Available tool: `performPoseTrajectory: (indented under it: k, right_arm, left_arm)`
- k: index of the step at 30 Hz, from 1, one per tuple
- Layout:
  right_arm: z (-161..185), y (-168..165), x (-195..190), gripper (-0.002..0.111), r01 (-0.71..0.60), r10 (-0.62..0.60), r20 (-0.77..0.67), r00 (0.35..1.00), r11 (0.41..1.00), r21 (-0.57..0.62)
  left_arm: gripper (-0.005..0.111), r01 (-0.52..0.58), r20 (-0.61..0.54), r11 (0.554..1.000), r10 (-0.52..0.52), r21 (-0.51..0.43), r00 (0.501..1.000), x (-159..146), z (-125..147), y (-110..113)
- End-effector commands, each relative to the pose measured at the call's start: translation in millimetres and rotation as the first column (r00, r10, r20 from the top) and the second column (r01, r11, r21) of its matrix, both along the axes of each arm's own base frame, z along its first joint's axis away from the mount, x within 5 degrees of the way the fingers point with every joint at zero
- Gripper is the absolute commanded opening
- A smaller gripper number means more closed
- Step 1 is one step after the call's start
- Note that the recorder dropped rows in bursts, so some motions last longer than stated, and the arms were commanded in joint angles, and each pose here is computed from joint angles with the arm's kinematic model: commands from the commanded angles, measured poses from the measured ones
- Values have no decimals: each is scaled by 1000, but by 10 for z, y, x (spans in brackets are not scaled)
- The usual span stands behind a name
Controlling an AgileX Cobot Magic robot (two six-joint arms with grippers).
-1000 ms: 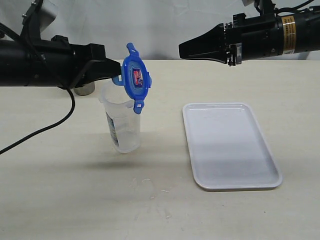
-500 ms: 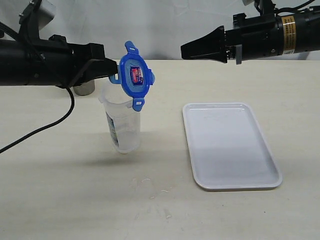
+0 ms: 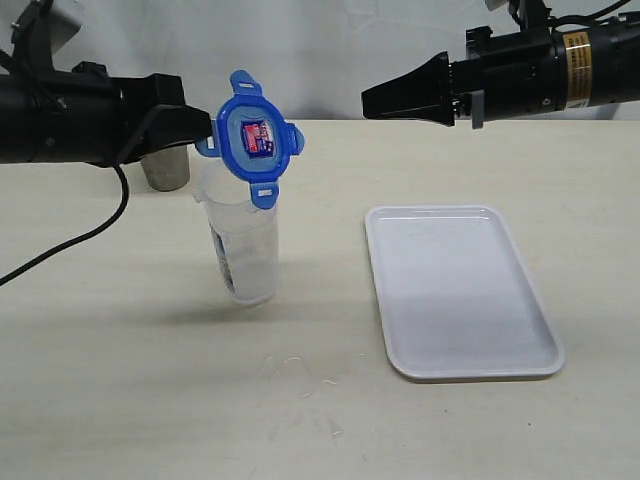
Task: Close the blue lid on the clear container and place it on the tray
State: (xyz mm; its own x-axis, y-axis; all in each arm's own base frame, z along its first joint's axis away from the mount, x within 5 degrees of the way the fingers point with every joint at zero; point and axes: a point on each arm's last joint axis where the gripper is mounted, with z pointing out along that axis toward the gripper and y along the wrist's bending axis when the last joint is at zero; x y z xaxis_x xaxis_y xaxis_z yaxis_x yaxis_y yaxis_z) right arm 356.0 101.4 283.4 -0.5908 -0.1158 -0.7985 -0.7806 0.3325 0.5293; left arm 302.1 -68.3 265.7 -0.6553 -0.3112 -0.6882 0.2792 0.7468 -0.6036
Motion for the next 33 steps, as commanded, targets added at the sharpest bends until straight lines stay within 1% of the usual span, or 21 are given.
performPoseTrajectory:
  k: [1, 7, 9, 13, 15, 18, 21, 24, 30, 33]
  right_arm:
    - [-25, 1, -13, 4, -5, 5, 3, 1000, 1000, -3]
    - [-31, 1, -15, 4, -4, 4, -3, 1000, 1000, -2]
    - [-31, 1, -15, 4, -2, 2, -8, 1000, 1000, -1]
    - [-31, 69, -35, 4, -19, 19, -17, 1000, 1000, 1]
    - [-32, 391, -132, 4, -84, 84, -17, 996, 996, -9]
    - [-65, 737, -203, 4, -83, 84, 8, 996, 995, -54]
    - [-116, 926, -207, 4, -15, 21, 52, 998, 994, -110]
    - [-163, 983, -191, 4, 44, -32, 80, 996, 988, -146]
    - [-172, 1034, -189, 4, 69, -52, 107, 993, 984, -165]
    - [-202, 1018, -174, 4, 96, -77, 110, 991, 979, -178]
  left_arm:
    - [0, 1, 5, 1000, -1, 4, 1000, -5, 6, 13]
    - [0, 36, 0, 999, -36, 36, 999, -25, -14, 3]
    - [0, 47, -23, 997, -45, 56, 999, -39, -39, 5]
    - [0, 48, -28, 997, -46, 59, 999, -42, -44, 6]
    - [0, 46, -28, 997, -44, 61, 999, -40, -45, 8]
    - [0, 10, -23, 997, -8, 81, 1000, -20, -52, 38]
    - [0, -9, -22, 996, 11, 89, 1000, -10, -56, 54]
    - [0, -7, -22, 996, 9, 93, 1000, -11, -57, 54]
    - [0, 2, -22, 994, 1, 108, 1000, -15, -65, 55]
    - [0, 11, -45, 993, -6, 119, 999, -29, -85, 56]
